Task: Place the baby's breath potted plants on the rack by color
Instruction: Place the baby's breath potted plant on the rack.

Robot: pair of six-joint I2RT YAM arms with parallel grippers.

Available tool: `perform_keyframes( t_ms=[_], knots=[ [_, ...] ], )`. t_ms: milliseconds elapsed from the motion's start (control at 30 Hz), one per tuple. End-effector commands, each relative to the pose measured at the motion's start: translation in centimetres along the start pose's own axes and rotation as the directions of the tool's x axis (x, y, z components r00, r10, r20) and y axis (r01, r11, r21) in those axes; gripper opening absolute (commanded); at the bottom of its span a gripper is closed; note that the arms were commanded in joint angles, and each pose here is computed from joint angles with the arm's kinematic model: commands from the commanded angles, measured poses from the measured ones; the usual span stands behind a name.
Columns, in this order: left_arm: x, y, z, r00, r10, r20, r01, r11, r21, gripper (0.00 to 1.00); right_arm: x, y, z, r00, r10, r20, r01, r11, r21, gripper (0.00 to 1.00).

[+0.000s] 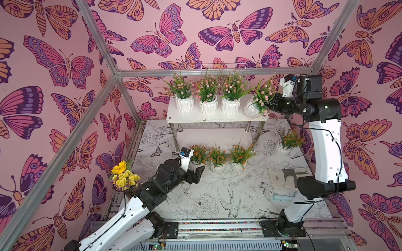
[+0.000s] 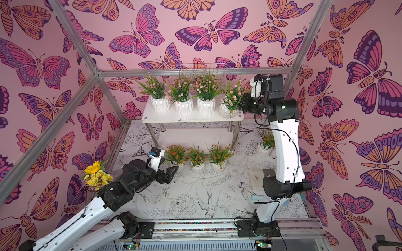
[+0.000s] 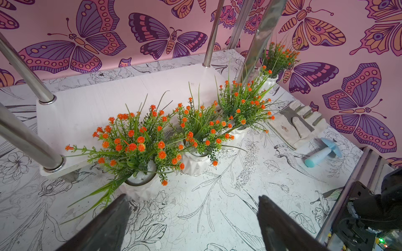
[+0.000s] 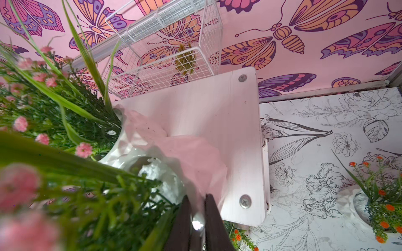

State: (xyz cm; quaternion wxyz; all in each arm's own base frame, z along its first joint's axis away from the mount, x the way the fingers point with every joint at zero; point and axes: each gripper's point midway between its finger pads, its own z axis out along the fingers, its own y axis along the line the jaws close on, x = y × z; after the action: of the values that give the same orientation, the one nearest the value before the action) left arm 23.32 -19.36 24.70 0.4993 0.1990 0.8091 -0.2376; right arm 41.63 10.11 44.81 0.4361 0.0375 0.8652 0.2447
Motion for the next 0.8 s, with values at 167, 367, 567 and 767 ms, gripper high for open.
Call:
perform_keyframes(
  t_ms=[167,367,567,767],
  knots=[
    [-0.5,-0.2,-0.2,1.0,0.012,0.007,-0.012,1.0,0.004,0.92,-2.7,1.4,-0.4,0.995,-0.005,0.1,0.011,0.998,-0.059,0.0],
    [-0.4,0.0,-0.1,1.0,0.015,0.003,-0.015,1.0,-0.003,0.92,-2.8,1.2,0.2,0.995,0.0,0.1,0.006,0.998,-0.06,0.0],
    [-0.3,0.1,0.0,1.0,0.02,0.001,-0.02,1.0,-0.009,0.93,-2.9,0.7,0.6,0.995,0.002,0.102,0.002,0.999,-0.04,0.0],
    [-0.2,0.2,0.1,1.0,0.02,-0.003,-0.02,1.0,-0.013,0.93,-2.9,0.5,1.2,0.995,0.008,0.098,-0.004,0.999,-0.039,0.03]
  ],
)
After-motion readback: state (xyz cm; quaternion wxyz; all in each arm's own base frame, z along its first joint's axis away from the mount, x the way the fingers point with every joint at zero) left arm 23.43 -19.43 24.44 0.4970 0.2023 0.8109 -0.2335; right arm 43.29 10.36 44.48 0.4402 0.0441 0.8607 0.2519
